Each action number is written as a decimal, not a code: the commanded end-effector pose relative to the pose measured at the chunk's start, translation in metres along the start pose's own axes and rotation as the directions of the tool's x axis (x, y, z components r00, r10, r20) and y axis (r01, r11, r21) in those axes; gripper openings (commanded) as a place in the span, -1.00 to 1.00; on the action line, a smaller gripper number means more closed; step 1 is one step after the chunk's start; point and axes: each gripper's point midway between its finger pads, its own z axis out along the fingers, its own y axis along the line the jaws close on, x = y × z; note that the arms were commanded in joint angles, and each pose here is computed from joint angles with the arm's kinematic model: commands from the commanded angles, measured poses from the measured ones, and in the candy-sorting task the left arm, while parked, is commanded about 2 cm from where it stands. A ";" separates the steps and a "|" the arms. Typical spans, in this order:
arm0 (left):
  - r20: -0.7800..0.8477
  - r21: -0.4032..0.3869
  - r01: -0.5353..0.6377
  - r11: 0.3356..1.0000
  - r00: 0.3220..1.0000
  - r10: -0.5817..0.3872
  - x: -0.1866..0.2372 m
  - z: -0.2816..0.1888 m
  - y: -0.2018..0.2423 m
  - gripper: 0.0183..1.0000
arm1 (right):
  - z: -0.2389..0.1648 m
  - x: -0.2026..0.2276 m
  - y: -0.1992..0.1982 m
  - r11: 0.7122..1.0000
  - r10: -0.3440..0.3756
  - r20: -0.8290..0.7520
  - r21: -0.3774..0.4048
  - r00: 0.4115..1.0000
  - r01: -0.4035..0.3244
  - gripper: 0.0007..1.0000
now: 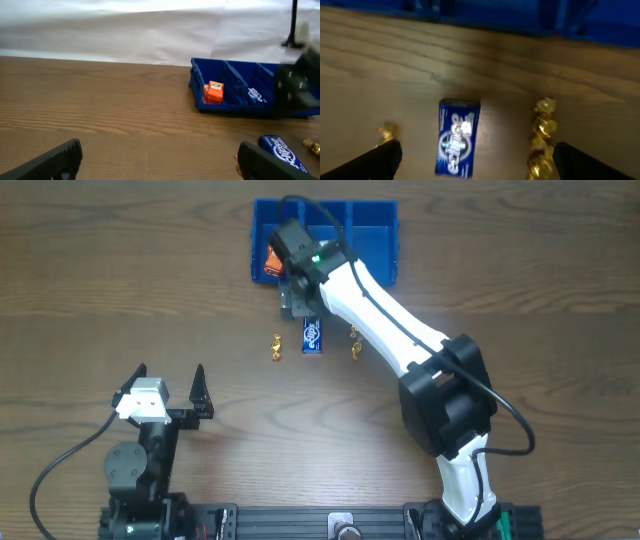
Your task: Sort Candies Into Trays
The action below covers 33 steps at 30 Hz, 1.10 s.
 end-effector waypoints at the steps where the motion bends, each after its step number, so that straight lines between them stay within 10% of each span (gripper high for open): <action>1: -0.049 0.014 -0.002 1.000 0.999 0.003 0.017 0.001 -0.002 1.00 | 0.029 0.019 0.000 1.000 0.011 -0.050 0.022 0.999 -0.009 1.00; 18: -0.049 0.014 -0.002 1.000 0.999 0.003 0.017 0.001 -0.002 1.00 | 0.070 0.039 0.016 0.999 -0.016 -0.110 0.028 0.994 0.020 0.82; 27: -0.049 0.014 -0.002 1.000 0.999 0.003 0.017 0.001 -0.002 1.00 | 0.072 0.043 0.015 0.994 0.106 -0.123 0.050 0.987 -0.101 0.42; 33: -0.049 0.014 -0.002 1.000 0.999 0.003 0.017 0.001 -0.002 1.00 | 0.071 0.046 0.019 0.994 0.106 -0.139 0.030 0.985 -0.103 -0.36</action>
